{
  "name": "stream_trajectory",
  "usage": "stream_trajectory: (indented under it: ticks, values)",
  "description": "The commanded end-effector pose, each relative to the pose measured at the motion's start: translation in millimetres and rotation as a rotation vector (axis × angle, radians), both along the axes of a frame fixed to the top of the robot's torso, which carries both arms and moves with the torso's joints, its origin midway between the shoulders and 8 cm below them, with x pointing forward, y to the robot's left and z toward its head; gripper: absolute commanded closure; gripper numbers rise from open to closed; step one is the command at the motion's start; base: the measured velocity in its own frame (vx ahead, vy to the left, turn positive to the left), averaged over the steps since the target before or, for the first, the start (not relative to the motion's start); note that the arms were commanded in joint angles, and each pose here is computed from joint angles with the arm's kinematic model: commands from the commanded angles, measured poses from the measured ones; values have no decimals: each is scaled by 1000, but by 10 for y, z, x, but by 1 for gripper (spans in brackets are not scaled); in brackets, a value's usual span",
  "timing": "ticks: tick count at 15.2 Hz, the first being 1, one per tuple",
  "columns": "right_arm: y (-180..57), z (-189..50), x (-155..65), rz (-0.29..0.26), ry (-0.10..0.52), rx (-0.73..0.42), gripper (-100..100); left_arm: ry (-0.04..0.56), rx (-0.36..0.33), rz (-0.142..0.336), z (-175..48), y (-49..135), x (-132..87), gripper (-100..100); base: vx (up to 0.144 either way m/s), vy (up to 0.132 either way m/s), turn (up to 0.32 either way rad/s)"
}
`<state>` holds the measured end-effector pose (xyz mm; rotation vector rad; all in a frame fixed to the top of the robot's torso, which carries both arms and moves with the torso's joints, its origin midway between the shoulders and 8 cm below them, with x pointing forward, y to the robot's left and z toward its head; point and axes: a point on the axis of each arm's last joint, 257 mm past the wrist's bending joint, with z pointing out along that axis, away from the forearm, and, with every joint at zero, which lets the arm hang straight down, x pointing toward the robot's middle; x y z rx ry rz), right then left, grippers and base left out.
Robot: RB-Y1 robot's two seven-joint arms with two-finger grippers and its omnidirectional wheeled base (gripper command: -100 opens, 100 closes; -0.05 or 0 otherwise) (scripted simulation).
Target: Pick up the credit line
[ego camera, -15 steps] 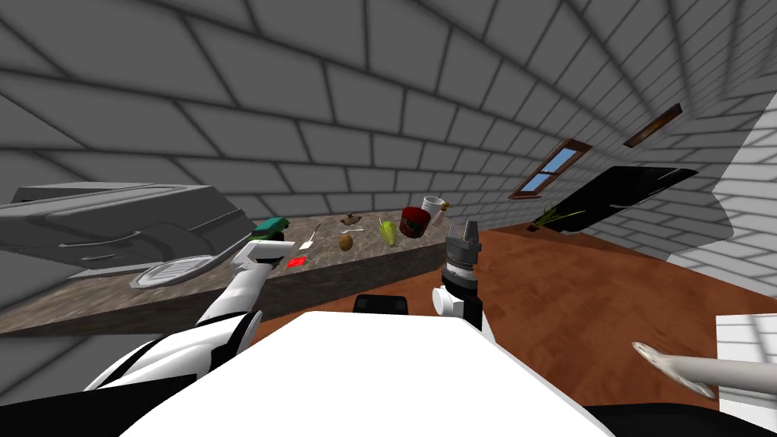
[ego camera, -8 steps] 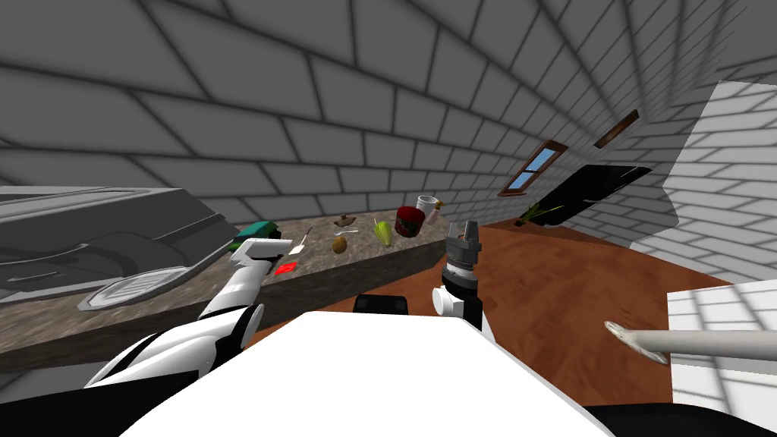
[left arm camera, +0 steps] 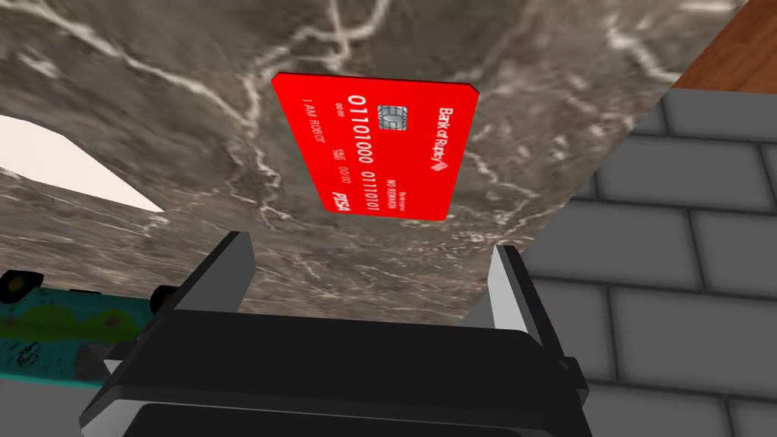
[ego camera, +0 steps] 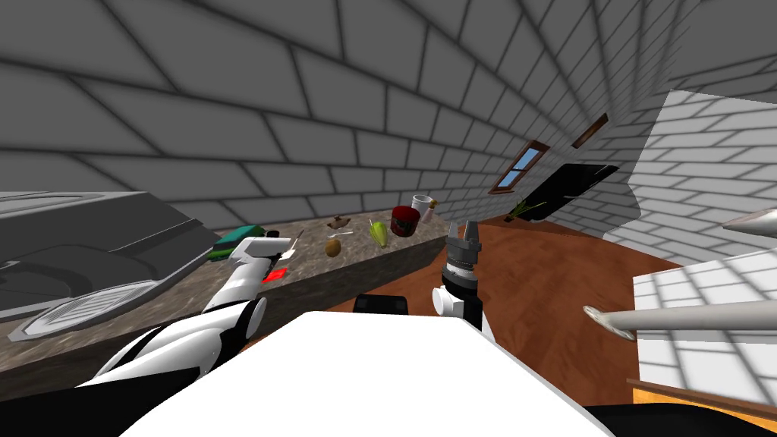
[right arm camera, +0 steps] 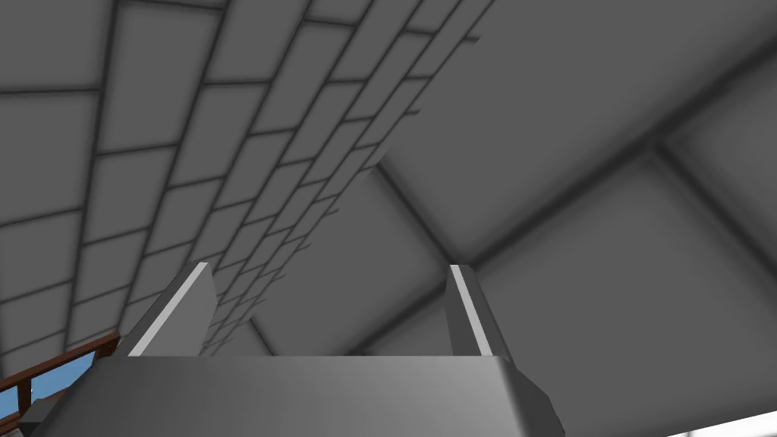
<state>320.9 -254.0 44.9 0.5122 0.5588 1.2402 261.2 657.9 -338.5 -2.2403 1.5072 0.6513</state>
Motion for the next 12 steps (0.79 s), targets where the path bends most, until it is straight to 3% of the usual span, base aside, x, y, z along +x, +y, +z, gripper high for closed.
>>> stream_trajectory:
  ticks: [1,5,7,8,12]
  values:
    - [0,0,0,0,0,0,0,25,-20,28,-9,-27,-81,-100,13,-16,-105]
    - [0,0,0,0,0,0,0,16,-14,8,-173,-29,-80,-100,11,23,15]
    - [0,0,0,0,0,0,0,17,-14,10,-152,-35,-90,-100,13,39,18]
    - [0,0,0,0,0,0,0,16,-14,9,-160,-31,-89,100,3,11,-1]
    - [0,0,0,0,0,0,0,18,-13,11,-153,-26,-98,100,-1,2,7]
